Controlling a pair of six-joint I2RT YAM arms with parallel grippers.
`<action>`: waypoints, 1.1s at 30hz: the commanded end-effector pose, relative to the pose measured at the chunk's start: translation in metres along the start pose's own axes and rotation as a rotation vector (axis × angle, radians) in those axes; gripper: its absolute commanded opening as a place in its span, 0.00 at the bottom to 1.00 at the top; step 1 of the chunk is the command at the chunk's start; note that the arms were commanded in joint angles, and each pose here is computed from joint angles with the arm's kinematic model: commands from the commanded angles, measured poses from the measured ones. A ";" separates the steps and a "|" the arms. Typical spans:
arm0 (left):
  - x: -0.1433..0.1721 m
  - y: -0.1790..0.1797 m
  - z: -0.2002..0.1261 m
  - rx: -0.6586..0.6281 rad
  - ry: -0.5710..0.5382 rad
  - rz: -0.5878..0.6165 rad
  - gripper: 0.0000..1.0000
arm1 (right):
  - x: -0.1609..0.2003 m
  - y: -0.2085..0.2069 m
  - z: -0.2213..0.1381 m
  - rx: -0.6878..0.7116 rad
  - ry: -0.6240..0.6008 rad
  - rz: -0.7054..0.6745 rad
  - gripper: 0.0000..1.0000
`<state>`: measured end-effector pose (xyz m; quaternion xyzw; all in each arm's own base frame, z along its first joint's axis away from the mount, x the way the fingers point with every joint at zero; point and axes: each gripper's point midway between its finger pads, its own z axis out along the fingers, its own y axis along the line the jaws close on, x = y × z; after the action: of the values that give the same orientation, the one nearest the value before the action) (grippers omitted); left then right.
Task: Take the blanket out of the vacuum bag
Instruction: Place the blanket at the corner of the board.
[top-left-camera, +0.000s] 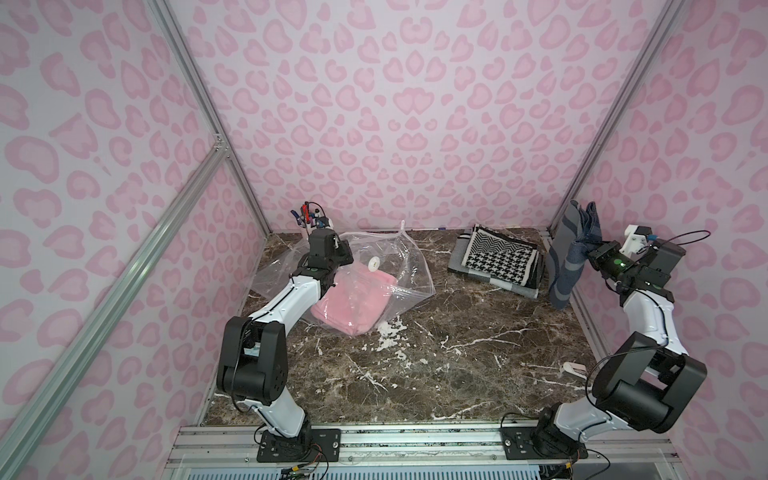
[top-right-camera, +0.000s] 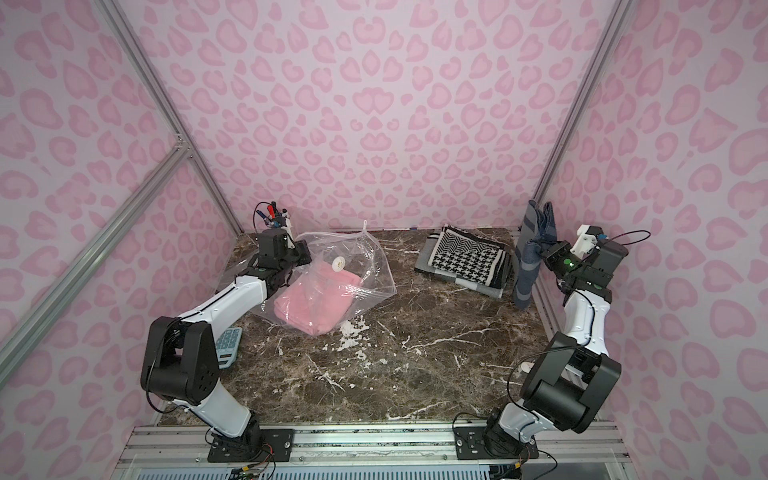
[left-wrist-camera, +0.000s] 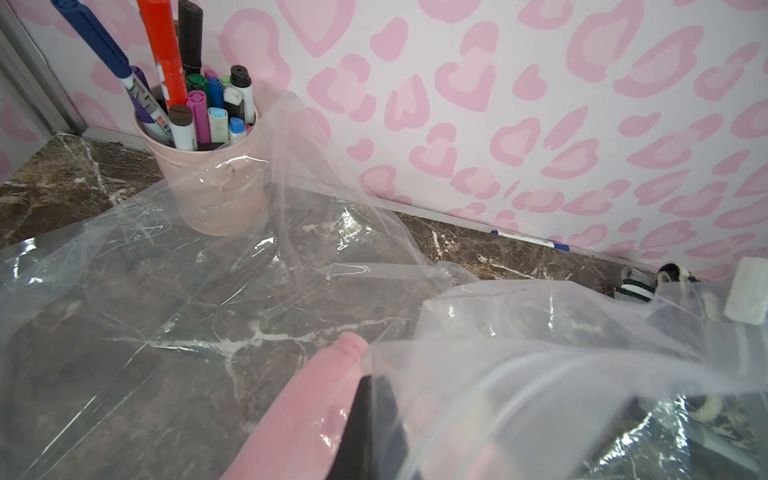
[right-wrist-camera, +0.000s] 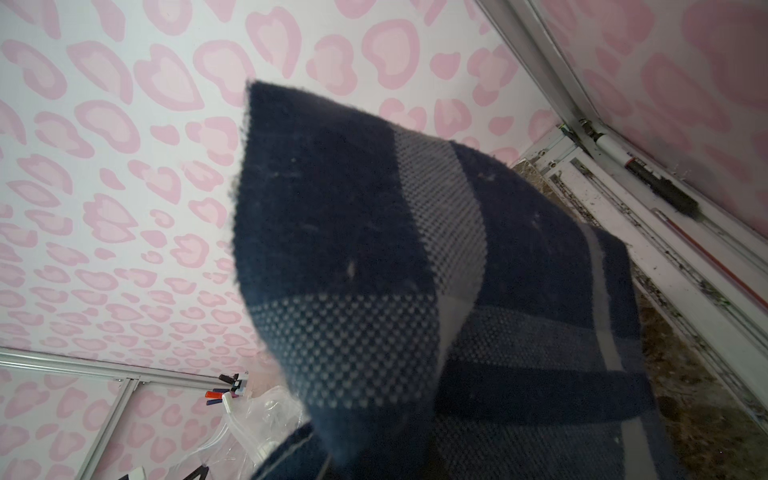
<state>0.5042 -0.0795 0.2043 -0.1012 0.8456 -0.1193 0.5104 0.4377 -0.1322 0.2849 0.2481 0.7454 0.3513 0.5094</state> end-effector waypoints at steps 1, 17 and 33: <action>-0.006 -0.006 0.000 0.028 -0.019 0.005 0.04 | -0.014 0.014 0.001 -0.053 -0.045 -0.039 0.00; -0.005 -0.006 -0.006 0.031 -0.022 0.002 0.04 | -0.008 0.029 0.045 -0.100 -0.014 -0.033 0.00; -0.002 -0.002 -0.009 0.025 -0.019 0.003 0.04 | 0.027 0.033 0.072 -0.109 0.069 -0.020 0.00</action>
<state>0.4960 -0.0806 0.2047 -0.0976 0.8450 -0.1261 0.5104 0.4931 -0.0755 0.2685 0.2219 0.7501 0.3966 0.4804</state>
